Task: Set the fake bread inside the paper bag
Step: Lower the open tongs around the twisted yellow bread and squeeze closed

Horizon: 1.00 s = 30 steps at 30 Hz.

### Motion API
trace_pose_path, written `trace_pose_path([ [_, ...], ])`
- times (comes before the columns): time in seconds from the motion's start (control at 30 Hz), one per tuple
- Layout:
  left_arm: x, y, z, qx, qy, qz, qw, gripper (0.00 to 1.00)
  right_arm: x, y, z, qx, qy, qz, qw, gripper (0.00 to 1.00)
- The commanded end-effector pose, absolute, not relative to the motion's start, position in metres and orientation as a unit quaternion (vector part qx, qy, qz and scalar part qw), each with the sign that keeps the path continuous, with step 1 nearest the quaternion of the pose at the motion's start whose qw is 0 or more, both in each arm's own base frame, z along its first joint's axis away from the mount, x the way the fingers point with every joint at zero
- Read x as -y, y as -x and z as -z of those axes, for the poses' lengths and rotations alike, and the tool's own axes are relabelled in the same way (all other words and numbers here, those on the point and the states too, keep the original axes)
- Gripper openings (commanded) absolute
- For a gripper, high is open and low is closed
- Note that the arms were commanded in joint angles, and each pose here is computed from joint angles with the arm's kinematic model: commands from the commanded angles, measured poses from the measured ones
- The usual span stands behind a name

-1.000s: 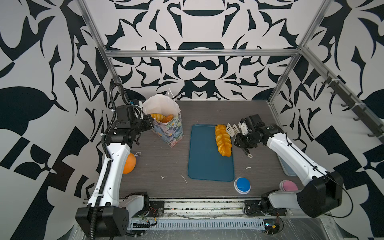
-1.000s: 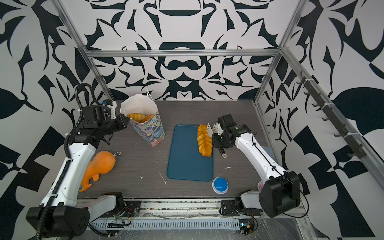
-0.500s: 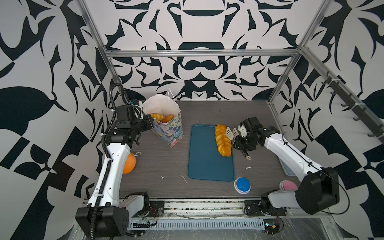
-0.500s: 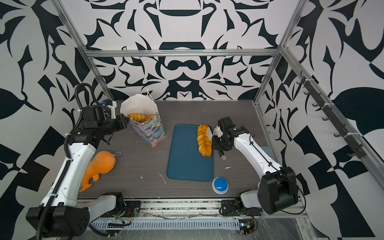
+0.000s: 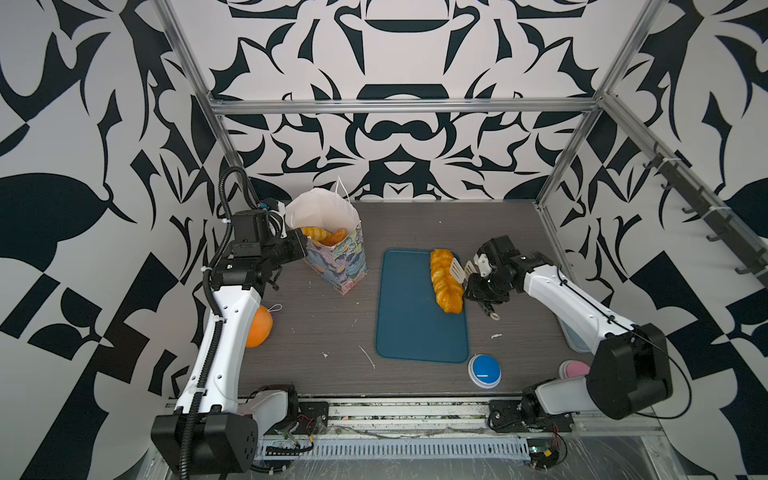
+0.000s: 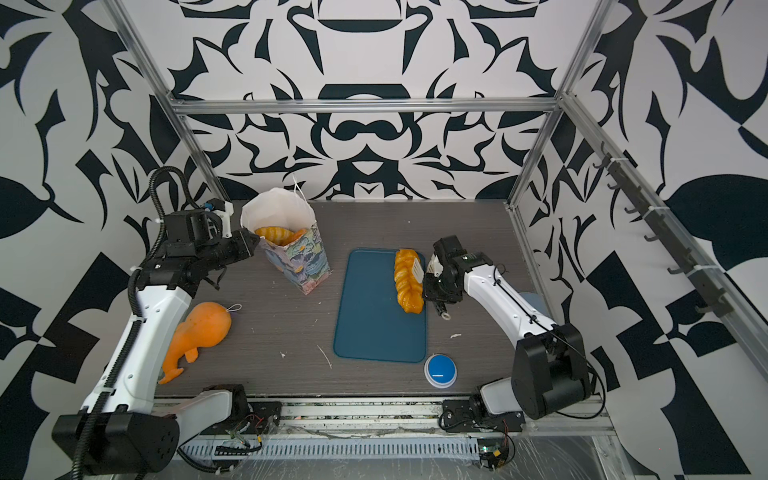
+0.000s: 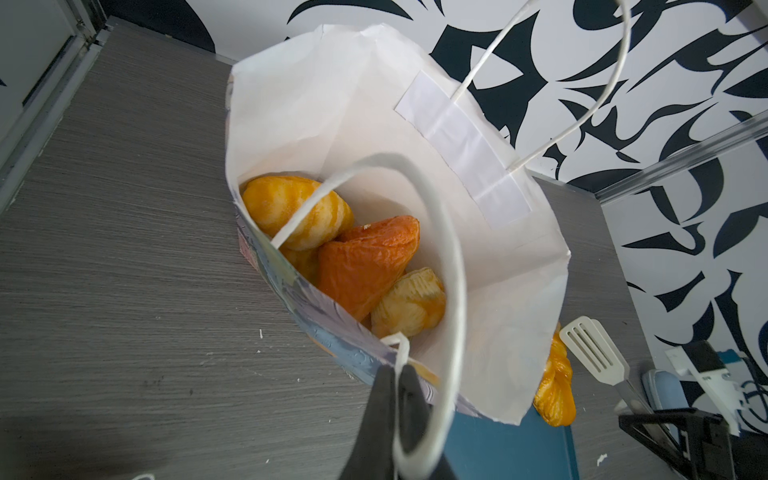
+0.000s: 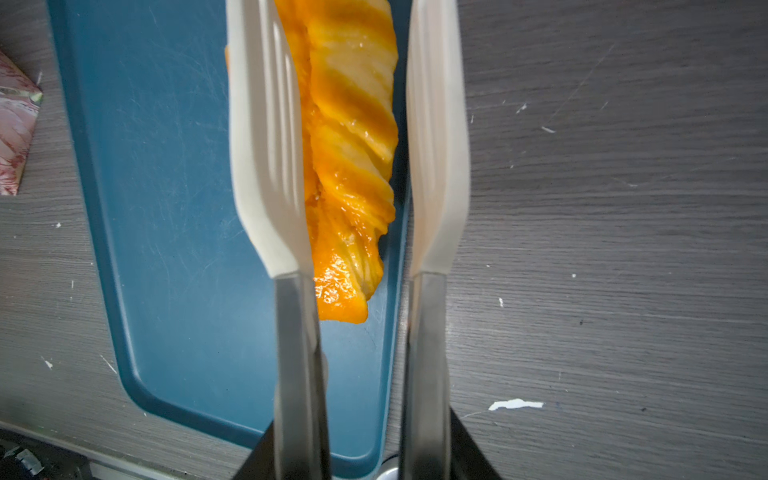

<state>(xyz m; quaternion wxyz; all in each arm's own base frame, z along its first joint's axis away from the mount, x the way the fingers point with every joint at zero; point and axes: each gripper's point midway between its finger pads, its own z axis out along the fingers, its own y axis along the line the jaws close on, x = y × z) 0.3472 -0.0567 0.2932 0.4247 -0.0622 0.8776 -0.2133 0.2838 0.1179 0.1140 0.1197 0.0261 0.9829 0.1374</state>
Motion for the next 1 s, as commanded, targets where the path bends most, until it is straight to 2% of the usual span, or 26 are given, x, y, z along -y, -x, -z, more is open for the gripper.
trace_pose_path([
  [0.0, 0.059, -0.345, -0.288, -0.880, 0.063, 0.221, 0.415, 0.00, -0.119, -0.291, -0.121, -0.980, -0.030, -0.145, 0.135, 0.46],
  [0.97, 0.059, -0.345, -0.288, -0.881, 0.063, 0.221, 0.415, 0.00, -0.126, -0.296, -0.105, -0.981, -0.035, -0.154, 0.116, 0.45],
])
